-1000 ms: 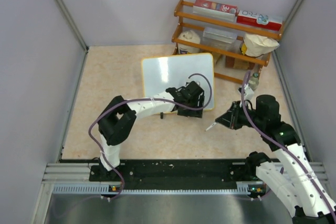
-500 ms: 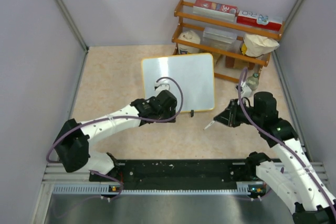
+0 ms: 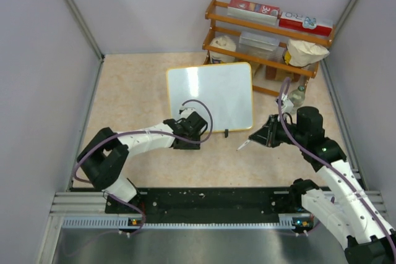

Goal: Write a sentence on the whiteboard
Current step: Pick up the whiteboard stand from the center of the board.

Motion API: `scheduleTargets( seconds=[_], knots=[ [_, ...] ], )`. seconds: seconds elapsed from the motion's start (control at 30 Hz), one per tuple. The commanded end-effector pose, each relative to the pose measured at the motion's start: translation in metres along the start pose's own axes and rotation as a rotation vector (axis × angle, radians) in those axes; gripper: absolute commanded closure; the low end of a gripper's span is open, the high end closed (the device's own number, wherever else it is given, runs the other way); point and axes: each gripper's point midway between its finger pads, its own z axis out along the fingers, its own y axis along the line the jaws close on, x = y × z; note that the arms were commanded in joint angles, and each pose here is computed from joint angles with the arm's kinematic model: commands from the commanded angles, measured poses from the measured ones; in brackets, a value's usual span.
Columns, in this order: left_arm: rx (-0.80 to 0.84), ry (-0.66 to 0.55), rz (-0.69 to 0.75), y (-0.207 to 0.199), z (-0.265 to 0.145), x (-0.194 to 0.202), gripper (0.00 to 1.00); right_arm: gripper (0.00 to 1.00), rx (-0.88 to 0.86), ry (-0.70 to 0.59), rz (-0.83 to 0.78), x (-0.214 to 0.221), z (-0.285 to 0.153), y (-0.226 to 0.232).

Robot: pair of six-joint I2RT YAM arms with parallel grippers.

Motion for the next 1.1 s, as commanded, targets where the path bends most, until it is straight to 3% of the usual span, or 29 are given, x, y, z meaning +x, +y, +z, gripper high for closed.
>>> scheduleTargets(
  seconds=[0.0,0.47,0.57,0.67,0.8,0.97,1.07],
  knots=[
    [-0.006,-0.058,-0.028,-0.008,0.010,-0.025,0.39,1.00,-0.025,-0.044,-0.023,-0.012,0.001,0.004],
    [-0.080,-0.115,-0.002,-0.007,0.037,-0.047,0.51,1.00,-0.034,-0.050,-0.029,-0.015,0.001,0.007],
    [-0.101,-0.103,0.011,-0.007,0.041,-0.047,0.59,1.00,-0.034,-0.050,-0.027,-0.014,0.001,0.006],
    [-0.101,-0.091,0.010,-0.007,0.044,-0.044,0.73,1.00,-0.036,-0.046,-0.024,-0.013,0.002,0.006],
    [-0.086,-0.073,-0.002,-0.007,0.043,-0.035,0.80,1.00,-0.040,-0.052,-0.028,-0.012,0.000,0.007],
    [-0.063,-0.054,-0.010,-0.006,0.037,-0.022,1.00,1.00,-0.043,-0.055,-0.023,-0.010,-0.001,0.008],
    [-0.038,-0.034,-0.013,-0.011,0.034,-0.013,1.00,1.00,-0.046,-0.062,-0.028,-0.010,-0.002,0.009]
  ],
)
